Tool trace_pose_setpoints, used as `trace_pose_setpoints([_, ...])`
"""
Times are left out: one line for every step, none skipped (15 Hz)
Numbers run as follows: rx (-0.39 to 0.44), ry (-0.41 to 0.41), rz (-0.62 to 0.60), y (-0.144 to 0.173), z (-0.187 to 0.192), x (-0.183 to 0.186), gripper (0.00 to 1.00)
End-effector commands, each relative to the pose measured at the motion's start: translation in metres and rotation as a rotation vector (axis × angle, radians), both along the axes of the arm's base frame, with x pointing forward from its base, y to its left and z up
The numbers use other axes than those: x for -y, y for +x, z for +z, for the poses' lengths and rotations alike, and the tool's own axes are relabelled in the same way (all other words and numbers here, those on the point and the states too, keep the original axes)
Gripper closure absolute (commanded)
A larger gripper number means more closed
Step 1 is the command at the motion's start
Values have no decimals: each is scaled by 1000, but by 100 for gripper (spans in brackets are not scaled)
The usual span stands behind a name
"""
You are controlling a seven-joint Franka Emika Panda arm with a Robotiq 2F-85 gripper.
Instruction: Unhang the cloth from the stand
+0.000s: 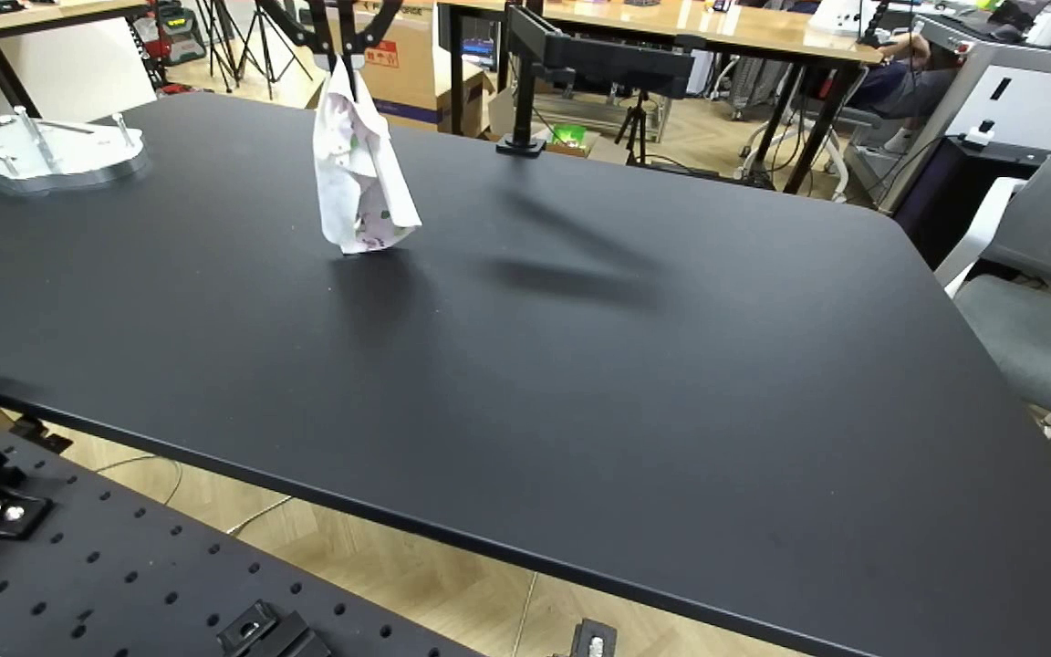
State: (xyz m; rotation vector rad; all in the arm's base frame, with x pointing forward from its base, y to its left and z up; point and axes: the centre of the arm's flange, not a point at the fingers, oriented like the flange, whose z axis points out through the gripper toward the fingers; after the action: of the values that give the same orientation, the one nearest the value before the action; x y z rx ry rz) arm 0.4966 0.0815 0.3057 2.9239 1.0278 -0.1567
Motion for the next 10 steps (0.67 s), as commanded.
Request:
trace_pose_setpoints([12, -3, -25, 13, -24, 18, 99])
trace_pose_setpoints([12, -3, -28, 16, -31, 21, 99])
trace_pose_setpoints([12, -7, -27, 19, -39, 24, 99])
trace_pose_setpoints([9, -8, -25, 22, -46, 26, 99])
trace_pose_setpoints([7, -15, -19, 25, -55, 28, 99])
trace_pose_setpoints([-3, -18, -15, 26, -63, 29, 99])
trace_pose_setpoints([-9, -22, -9, 27, -69, 29, 99])
trace_pose_setpoints([-17, -27, -10, 28, -75, 28, 99])
trace_pose_setpoints([-28, -28, -17, 29, -79, 28, 69])
trace_pose_setpoints([-34, -31, -24, 30, -82, 28, 69])
